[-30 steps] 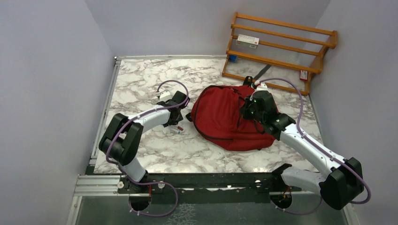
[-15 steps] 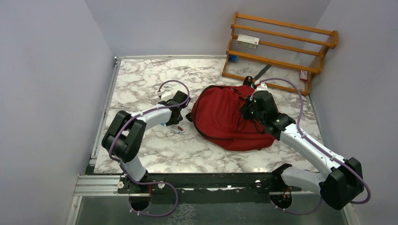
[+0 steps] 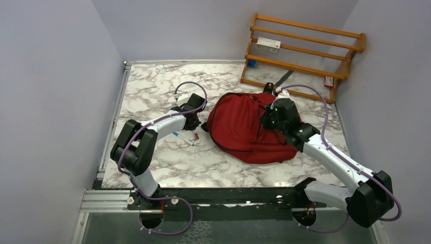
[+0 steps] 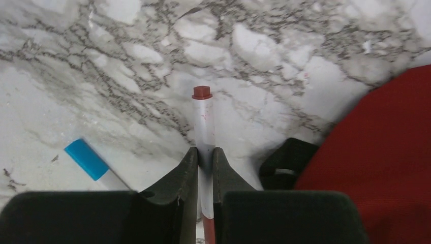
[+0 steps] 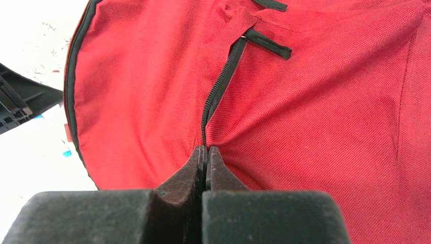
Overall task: Pack the student bag
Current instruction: Pick up the stationery from the center of the board, then place the stationery in the student bag.
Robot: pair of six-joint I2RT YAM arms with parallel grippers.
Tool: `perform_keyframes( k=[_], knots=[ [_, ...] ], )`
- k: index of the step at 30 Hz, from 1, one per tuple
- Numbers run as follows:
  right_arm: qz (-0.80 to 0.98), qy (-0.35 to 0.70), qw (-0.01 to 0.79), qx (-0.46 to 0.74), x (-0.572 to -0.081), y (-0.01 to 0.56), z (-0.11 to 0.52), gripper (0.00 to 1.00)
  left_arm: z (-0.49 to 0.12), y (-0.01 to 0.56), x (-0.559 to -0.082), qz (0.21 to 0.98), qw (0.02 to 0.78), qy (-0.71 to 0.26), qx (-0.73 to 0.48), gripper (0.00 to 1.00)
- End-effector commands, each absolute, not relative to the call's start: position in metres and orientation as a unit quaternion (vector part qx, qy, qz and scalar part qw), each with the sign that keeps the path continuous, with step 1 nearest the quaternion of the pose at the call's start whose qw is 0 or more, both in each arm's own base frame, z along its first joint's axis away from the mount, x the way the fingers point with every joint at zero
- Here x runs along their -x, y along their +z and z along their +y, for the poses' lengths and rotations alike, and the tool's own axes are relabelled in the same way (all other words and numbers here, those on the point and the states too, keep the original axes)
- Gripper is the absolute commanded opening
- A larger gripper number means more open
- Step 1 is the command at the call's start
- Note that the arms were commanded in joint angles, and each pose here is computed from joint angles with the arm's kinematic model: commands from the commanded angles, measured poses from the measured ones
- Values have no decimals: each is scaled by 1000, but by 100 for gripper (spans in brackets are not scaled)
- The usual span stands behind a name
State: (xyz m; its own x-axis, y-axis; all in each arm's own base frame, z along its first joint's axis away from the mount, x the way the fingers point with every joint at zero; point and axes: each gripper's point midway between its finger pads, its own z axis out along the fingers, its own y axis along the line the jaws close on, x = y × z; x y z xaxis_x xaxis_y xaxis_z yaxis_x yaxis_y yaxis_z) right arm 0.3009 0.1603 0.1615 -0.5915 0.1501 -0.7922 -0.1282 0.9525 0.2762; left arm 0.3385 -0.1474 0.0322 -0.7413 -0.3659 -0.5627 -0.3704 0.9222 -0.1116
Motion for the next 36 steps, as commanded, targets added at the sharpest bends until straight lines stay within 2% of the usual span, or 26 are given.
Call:
perform_keyframes(
  k=[1, 7, 13, 16, 26, 32, 36],
  knots=[
    [872, 163, 461, -6, -300, 170, 164, 0, -176, 71, -369, 920, 343, -64, 176, 0],
    [869, 161, 468, -9, -300, 174, 161, 1, -202, 118, -377, 903, 384, -146, 121, 0],
    [866, 178, 467, -17, -302, 177, 167, 1, -275, 176, -357, 841, 400, -364, -24, 0],
    [864, 181, 470, -18, -303, 179, 168, 0, -306, 194, -334, 798, 379, -463, -77, 0],
    [859, 174, 481, -20, -302, 189, 163, 0, -376, 188, -299, 778, 300, -519, -189, 0],
    [859, 170, 482, -21, -301, 188, 160, 1, -410, 171, -286, 783, 238, -531, -221, 0],
    [859, 173, 481, -21, -301, 189, 161, 1, -426, 166, -284, 782, 223, -537, -225, 0]
  ],
)
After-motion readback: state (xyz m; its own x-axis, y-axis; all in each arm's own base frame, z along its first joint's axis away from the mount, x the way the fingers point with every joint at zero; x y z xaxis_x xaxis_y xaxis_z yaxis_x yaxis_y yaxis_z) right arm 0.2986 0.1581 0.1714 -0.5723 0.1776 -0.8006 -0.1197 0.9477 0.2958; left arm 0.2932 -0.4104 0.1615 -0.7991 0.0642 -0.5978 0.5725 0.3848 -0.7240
